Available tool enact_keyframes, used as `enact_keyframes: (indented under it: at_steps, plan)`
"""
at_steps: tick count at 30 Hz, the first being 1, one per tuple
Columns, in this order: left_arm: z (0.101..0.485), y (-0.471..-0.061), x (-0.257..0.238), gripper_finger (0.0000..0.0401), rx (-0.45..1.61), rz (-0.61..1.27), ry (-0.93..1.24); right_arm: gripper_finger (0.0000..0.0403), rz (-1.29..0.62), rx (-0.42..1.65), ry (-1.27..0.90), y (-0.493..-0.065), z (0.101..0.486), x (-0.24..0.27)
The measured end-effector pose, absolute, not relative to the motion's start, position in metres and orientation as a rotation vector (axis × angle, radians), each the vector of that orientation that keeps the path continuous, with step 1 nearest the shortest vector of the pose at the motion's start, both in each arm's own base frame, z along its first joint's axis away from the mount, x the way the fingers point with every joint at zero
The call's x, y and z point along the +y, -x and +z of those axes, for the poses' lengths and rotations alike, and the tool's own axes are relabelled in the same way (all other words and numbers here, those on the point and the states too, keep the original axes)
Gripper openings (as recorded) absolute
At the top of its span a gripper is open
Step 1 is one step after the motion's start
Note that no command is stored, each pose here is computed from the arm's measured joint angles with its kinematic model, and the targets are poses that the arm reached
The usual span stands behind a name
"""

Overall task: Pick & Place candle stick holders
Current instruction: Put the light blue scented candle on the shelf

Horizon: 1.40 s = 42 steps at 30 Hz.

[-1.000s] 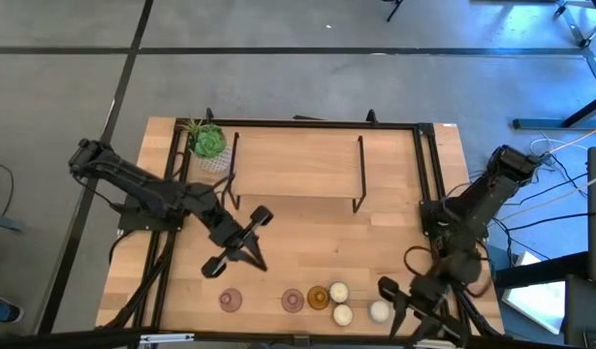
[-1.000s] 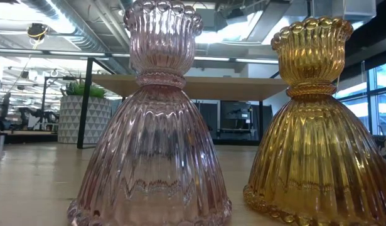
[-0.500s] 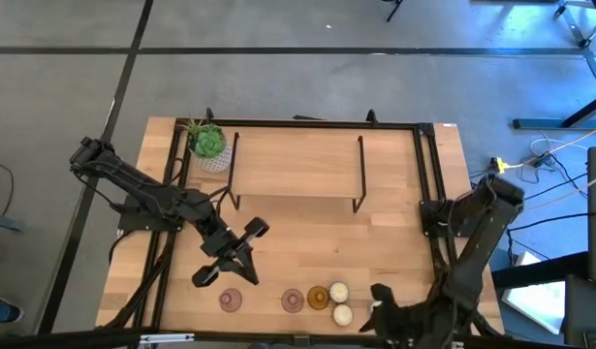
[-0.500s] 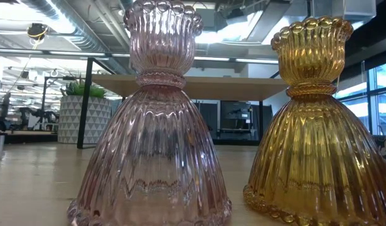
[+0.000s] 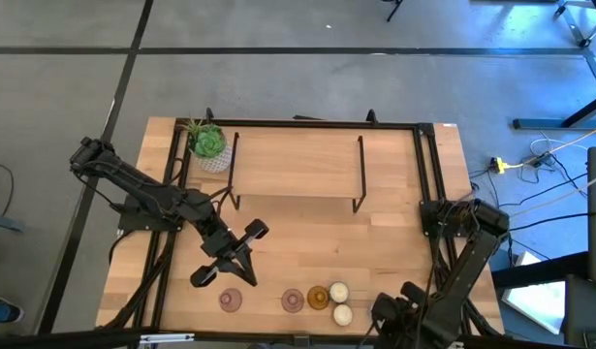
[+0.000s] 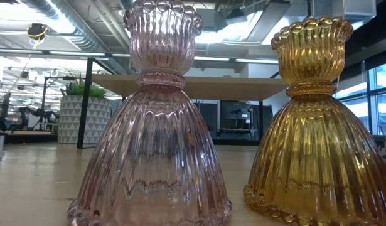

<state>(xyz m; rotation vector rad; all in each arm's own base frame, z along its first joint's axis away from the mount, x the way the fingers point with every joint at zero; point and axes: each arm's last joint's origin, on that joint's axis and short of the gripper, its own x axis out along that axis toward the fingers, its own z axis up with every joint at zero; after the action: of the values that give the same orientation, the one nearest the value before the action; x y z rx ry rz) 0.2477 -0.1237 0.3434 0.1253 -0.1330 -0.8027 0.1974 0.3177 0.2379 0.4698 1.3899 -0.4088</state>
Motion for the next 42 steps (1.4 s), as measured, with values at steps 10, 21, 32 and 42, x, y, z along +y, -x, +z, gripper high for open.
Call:
enact_keyframes:
  at_steps: [10,21,32,42]
  plan:
    - [0.342,-0.248,-0.124,0.0004,-0.115,-0.807,-0.126,0.0149,-0.676,1.508,-0.445,-0.185,0.220,0.299]
    - [0.342,-0.248,-0.124,0.0004,-0.115,-0.807,-0.126,0.0149,-0.598,1.520,-0.532,-0.201,0.200,0.286]
    - [0.340,-0.248,-0.124,0.0004,-0.091,-0.809,-0.109,0.0149,-0.544,1.504,-0.549,-0.207,0.183,0.282]
    - [0.340,-0.247,-0.126,0.0004,-0.092,-0.813,-0.110,0.0149,-0.550,1.509,-0.534,-0.206,0.180,0.281]
